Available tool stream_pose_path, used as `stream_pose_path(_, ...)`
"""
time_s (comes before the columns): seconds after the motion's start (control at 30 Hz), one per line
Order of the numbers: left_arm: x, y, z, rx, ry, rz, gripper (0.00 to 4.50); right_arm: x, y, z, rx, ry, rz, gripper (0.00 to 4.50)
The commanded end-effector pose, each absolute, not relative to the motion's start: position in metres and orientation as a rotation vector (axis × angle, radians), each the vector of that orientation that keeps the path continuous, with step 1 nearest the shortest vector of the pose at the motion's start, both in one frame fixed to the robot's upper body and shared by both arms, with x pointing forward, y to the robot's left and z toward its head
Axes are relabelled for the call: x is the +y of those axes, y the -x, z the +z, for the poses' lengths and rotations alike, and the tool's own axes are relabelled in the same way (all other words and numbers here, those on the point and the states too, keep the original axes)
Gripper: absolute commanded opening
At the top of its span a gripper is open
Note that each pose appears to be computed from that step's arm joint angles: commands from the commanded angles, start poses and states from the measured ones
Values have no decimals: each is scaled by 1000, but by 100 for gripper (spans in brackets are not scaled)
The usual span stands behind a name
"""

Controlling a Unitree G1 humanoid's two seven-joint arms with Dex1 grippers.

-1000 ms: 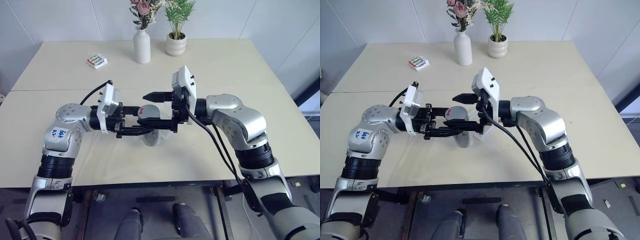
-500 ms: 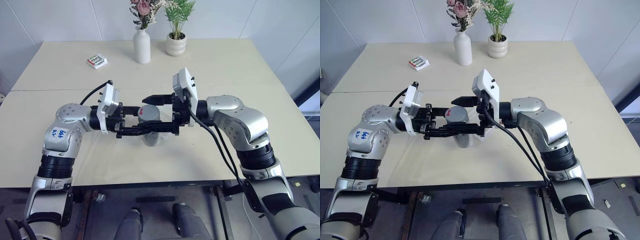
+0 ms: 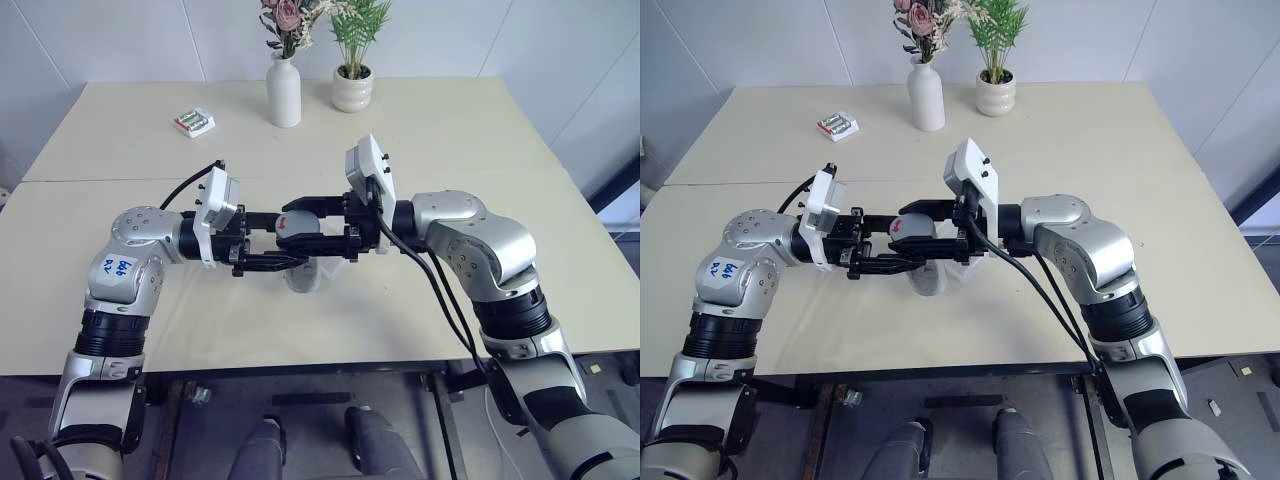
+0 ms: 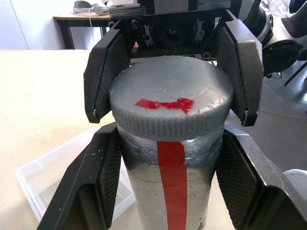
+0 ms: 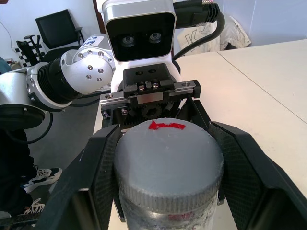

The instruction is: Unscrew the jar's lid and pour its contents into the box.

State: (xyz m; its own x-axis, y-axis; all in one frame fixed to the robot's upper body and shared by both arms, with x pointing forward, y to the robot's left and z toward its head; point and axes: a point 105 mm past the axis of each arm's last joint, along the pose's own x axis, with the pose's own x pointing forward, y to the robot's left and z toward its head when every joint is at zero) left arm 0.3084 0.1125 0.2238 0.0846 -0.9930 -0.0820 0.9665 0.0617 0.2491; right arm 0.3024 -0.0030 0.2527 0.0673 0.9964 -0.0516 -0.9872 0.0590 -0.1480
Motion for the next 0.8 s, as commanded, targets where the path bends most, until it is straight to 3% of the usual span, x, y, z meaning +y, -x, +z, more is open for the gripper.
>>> stream_pose_path(0.03, 113, -303, 232, -164, -275, -1498, 246, 0, -290, 268, -147, 146, 1554, 257)
stream_pose_path(0.3, 113, -301, 228, -150, -274, -1504, 246, -3, -276, 305, -293, -81, 1635, 257)
stream_pose_path(0.53, 114, -300, 225, -139, -278, -1511, 246, -10, -287, 311, -301, -66, 1573, 257)
stream_pose_path(0.63, 114, -300, 225, -140, -278, -1509, 246, -24, -299, 313, -320, -9, 1503, 257)
stream_pose_path(0.8, 116, -300, 225, -143, -280, -1500, 246, -82, -340, 311, -340, 125, 1203, 257)
